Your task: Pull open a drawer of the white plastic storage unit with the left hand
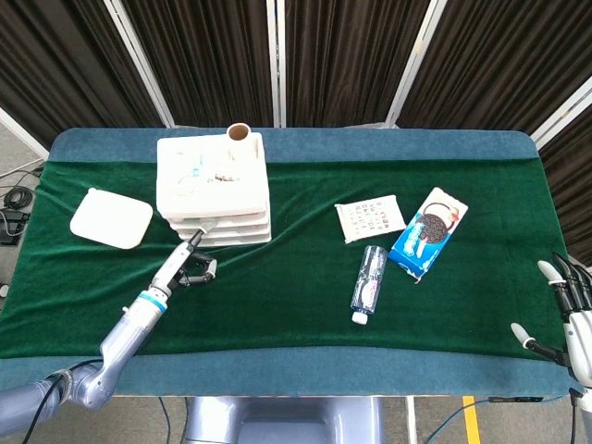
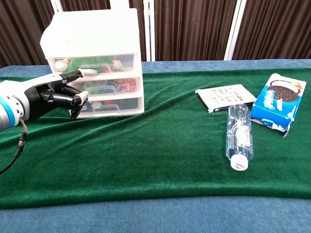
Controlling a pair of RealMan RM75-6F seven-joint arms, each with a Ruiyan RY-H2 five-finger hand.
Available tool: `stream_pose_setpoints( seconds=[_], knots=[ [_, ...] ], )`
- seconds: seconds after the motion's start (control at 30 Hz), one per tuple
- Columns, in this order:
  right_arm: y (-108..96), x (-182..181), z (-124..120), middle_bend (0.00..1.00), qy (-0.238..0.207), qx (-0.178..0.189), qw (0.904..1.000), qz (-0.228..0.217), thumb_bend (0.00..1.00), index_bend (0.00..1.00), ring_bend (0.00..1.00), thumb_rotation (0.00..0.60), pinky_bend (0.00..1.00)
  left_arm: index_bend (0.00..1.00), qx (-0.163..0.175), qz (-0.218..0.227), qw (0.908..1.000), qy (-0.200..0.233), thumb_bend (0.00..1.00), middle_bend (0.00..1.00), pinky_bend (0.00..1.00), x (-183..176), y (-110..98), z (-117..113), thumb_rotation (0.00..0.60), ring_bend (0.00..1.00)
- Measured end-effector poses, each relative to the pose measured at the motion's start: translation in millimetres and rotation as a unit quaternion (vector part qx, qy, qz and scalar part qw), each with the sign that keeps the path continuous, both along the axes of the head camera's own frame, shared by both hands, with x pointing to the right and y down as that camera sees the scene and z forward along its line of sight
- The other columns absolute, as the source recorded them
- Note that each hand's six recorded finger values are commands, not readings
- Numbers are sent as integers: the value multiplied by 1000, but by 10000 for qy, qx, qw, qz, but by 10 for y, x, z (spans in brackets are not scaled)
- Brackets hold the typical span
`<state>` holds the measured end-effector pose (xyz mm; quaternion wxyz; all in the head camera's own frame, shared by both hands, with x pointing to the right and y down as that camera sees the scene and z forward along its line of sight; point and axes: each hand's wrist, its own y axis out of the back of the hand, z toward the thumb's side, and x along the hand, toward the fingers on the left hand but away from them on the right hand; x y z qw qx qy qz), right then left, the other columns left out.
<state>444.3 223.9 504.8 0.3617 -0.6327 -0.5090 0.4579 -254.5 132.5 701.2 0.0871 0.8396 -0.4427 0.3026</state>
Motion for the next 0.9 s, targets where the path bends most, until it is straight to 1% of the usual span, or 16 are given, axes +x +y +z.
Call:
stream_pose_setpoints(
  seconds=[0.13, 0.53, 0.9],
  knots=[
    [-1, 4, -1, 0, -9, -3, 10000, 5, 92, 84, 0, 600, 0, 0, -33, 89, 10000, 17, 642, 806, 672, 66, 3, 28, 600, 714],
    [-5, 12, -1, 0, -17, -7, 10000, 15, 93, 84, 0, 600, 0, 0, -3, 52, 9999, 157, 642, 806, 672, 180, -32, -2, 600, 714],
    [-9, 16, -4, 0, -18, 0, 10000, 21, 92, 84, 0, 600, 0, 0, -11, 108, 9998, 156, 641, 806, 672, 235, -43, -14, 600, 714]
  ],
)
